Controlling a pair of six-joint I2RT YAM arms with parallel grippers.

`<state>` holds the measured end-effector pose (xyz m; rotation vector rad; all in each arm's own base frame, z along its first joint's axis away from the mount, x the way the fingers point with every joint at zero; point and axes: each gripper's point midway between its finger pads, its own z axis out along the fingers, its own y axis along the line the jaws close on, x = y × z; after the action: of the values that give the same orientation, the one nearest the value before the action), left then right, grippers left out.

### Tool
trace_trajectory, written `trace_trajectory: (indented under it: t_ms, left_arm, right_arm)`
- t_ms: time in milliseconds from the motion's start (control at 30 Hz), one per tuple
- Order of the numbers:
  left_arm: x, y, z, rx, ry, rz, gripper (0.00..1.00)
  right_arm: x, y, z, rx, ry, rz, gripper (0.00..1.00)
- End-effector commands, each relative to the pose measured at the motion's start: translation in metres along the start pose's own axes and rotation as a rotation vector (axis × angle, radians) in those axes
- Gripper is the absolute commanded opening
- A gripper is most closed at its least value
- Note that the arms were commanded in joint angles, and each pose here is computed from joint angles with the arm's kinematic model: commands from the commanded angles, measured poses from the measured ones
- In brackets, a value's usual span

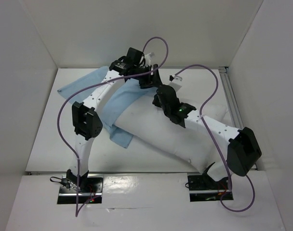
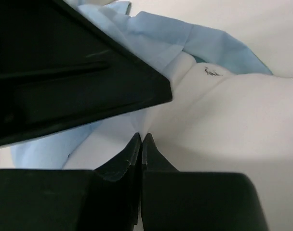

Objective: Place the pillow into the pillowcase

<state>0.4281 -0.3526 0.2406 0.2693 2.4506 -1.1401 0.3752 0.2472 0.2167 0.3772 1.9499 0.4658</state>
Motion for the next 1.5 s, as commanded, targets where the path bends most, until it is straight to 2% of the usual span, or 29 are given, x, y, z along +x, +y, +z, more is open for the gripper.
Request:
trace_trajectory:
  t_ms: [0, 33, 67, 100, 167, 200, 233, 267, 300, 333, 400, 433, 500, 533, 567, 600, 633, 667, 700, 733, 800, 833, 967, 1133, 1200, 1300, 1467]
  left_arm:
    - [-0.043, -0.023, -0.072, 0.04, -0.173, 0.1, 0.81]
    - [-0.051, -0.035, -0.099, 0.04, -0.231, 0.134, 0.98]
    - [-0.055, -0.036, -0.115, 0.028, -0.261, 0.149, 1.0]
    - [-0.057, -0.034, -0.129, 0.007, -0.284, 0.165, 1.0]
    - [-0.065, -0.031, -0.176, -0.034, -0.373, 0.175, 1.0]
    - [-0.059, -0.016, -0.182, -0.072, -0.371, 0.154, 1.0]
    - [-0.06, 0.003, -0.201, -0.121, -0.404, 0.119, 0.93]
    - [-0.054, 0.014, -0.214, -0.161, -0.42, 0.104, 0.67]
    - [-0.043, 0.008, -0.247, -0.203, -0.491, 0.098, 0.32]
    - [-0.024, 0.056, -0.247, -0.329, -0.489, -0.002, 0.0]
    - [-0.005, 0.073, -0.261, -0.379, -0.549, -0.013, 0.0]
    - [0.03, 0.089, -0.263, -0.412, -0.541, -0.04, 0.03]
    - [0.057, 0.103, -0.263, -0.428, -0.548, -0.058, 0.2]
    - [0.09, 0.114, -0.252, -0.421, -0.511, -0.087, 0.32]
    - [0.105, 0.118, -0.246, -0.41, -0.492, -0.093, 0.62]
    - [0.121, 0.12, -0.238, -0.396, -0.473, -0.111, 0.72]
    - [0.15, 0.135, -0.217, -0.373, -0.432, -0.154, 0.81]
    - [0.161, 0.136, -0.21, -0.354, -0.438, -0.154, 0.87]
    - [0.17, 0.129, -0.211, -0.322, -0.485, -0.132, 0.98]
    - [0.186, 0.141, -0.196, -0.3, -0.48, -0.167, 1.0]
    - [0.196, 0.146, -0.186, -0.292, -0.487, -0.166, 1.0]
    - [0.2, 0.159, -0.182, -0.341, -0.491, -0.178, 1.0]
    - [0.218, 0.188, -0.158, -0.409, -0.436, -0.249, 0.99]
    - [0.207, 0.2, -0.136, -0.399, -0.456, -0.216, 0.94]
    - [0.213, 0.208, -0.124, -0.411, -0.423, -0.209, 0.88]
    - [0.215, 0.218, -0.115, -0.427, -0.426, -0.226, 0.81]
    - [0.211, 0.222, -0.108, -0.414, -0.446, -0.237, 0.56]
  right_arm:
    - [-0.061, 0.024, 0.002, -0.042, -0.173, 0.128, 0.0]
    - [-0.061, 0.025, 0.003, -0.057, -0.157, 0.128, 0.06]
    - [-0.063, 0.027, 0.006, -0.071, -0.148, 0.114, 0.17]
    - [-0.066, 0.022, 0.009, -0.076, -0.138, 0.071, 0.35]
    - [-0.071, 0.04, 0.008, -0.156, -0.099, -0.017, 0.8]
    - [-0.078, 0.041, 0.006, -0.158, -0.098, -0.052, 0.85]
    - [-0.087, 0.049, -0.001, -0.174, -0.085, -0.093, 0.89]
    - [-0.09, 0.051, -0.003, -0.179, -0.08, -0.127, 0.92]
    - [-0.094, 0.051, -0.006, -0.177, -0.082, -0.16, 0.96]
    - [-0.103, 0.052, -0.011, -0.173, -0.089, -0.241, 0.98]
    - [-0.114, 0.054, -0.015, -0.158, -0.092, -0.311, 0.99]
    - [-0.119, 0.055, -0.017, -0.161, -0.089, -0.376, 0.99]
    - [-0.123, 0.067, -0.024, -0.203, -0.048, -0.436, 0.99]
    - [-0.119, 0.074, -0.026, -0.228, -0.026, -0.473, 0.99]
    - [-0.111, 0.081, -0.032, -0.269, 0.017, -0.499, 0.99]
    - [-0.103, 0.081, -0.03, -0.28, 0.047, -0.507, 0.99]
    - [-0.097, 0.087, -0.034, -0.308, 0.057, -0.524, 0.99]
    - [-0.083, 0.085, -0.037, -0.323, 0.087, -0.547, 0.99]
    - [-0.073, 0.083, -0.036, -0.332, 0.112, -0.553, 0.99]
    - [-0.068, 0.085, -0.041, -0.354, 0.121, -0.568, 0.99]
    - [-0.05, 0.082, -0.043, -0.389, 0.196, -0.602, 0.99]
    - [-0.051, 0.082, -0.047, -0.394, 0.207, -0.616, 0.99]
    - [-0.017, 0.077, -0.053, -0.401, 0.351, -0.678, 0.99]
    - [0.018, 0.058, -0.065, -0.372, 0.484, -0.738, 0.99]
    - [0.037, 0.053, -0.074, -0.385, 0.557, -0.787, 0.99]
    - [0.057, 0.05, -0.085, -0.366, 0.599, -0.857, 0.99]
    - [0.081, 0.042, -0.088, -0.327, 0.621, -0.93, 0.99]
